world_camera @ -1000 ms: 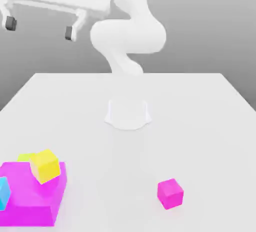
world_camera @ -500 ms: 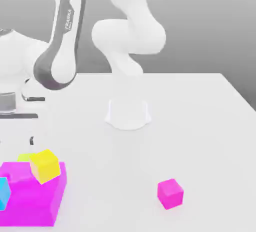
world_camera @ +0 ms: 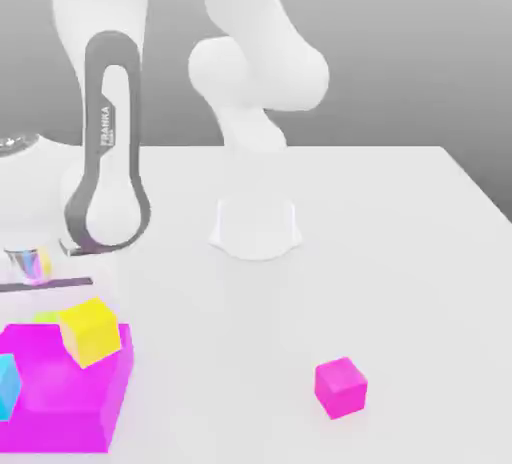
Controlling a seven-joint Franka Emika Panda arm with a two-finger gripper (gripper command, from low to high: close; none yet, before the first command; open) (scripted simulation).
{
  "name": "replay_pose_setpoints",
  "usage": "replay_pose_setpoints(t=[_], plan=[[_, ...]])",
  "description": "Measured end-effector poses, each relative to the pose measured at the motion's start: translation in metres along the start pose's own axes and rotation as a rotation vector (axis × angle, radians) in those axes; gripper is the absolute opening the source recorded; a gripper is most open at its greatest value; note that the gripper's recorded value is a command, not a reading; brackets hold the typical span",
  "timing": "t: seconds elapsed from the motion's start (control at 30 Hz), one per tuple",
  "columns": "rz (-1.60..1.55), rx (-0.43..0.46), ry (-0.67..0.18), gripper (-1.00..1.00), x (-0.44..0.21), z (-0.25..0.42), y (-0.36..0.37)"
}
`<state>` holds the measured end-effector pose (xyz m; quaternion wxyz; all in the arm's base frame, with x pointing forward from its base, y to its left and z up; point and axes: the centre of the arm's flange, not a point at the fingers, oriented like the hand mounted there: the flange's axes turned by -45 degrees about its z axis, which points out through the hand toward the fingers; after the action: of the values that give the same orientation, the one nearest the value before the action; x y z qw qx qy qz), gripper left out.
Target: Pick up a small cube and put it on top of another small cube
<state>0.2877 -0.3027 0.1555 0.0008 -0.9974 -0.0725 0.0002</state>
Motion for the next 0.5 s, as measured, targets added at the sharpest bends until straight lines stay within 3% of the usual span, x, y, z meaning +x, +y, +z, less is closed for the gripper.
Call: replay_pose_setpoints(t=[0.2,0.5], plan=[[-0.088,-0.055,0.02,-1.0,0.036,-0.071,0.002],[-0.113,-0.073,0.049,-1.0,0.15,-0.104,-0.121]])
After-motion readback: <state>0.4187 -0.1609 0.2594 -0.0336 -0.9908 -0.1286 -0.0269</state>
